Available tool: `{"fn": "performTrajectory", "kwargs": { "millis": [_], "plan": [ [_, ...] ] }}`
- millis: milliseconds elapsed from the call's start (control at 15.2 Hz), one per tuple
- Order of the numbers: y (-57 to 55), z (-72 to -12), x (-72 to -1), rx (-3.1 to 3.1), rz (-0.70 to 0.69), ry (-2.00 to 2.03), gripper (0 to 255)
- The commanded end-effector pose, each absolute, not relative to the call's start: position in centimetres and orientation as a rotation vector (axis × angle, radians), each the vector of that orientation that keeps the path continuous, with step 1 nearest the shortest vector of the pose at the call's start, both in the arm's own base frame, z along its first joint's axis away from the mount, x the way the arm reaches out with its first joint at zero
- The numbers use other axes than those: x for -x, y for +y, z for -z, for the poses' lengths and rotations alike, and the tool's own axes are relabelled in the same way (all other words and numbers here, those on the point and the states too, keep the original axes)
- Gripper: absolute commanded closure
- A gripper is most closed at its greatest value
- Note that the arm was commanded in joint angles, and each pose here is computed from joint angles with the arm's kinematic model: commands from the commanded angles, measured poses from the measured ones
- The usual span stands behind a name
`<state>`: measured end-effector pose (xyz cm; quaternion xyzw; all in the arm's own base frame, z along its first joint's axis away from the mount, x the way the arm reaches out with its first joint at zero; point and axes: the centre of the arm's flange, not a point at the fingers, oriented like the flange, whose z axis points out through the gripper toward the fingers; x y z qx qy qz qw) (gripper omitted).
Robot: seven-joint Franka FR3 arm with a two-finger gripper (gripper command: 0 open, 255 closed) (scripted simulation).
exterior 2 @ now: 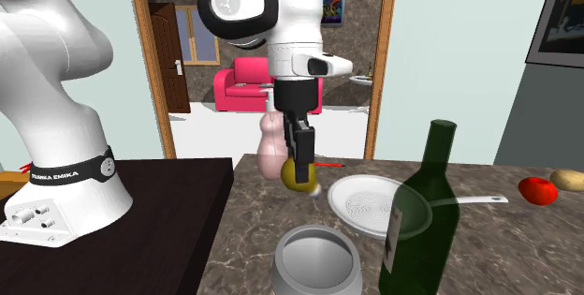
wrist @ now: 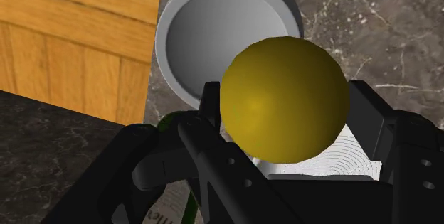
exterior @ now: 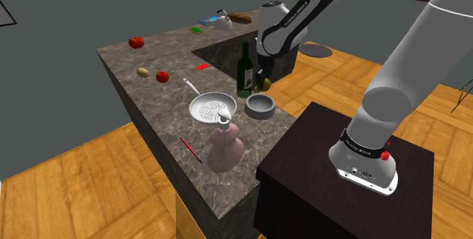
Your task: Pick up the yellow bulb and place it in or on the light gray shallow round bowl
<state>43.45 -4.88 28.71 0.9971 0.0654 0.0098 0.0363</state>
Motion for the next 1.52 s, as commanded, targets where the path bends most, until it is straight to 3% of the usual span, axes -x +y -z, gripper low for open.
{"fn": "performTrajectory", "kwargs": {
  "millis": [0,1452],
  "plan": [
    [-7.1,-28.9,-45.1,-3.061,-0.030,0.203,255],
    [-9.2,-19.9,-46.6,-3.061,-0.030,0.203,255]
  ]
}}
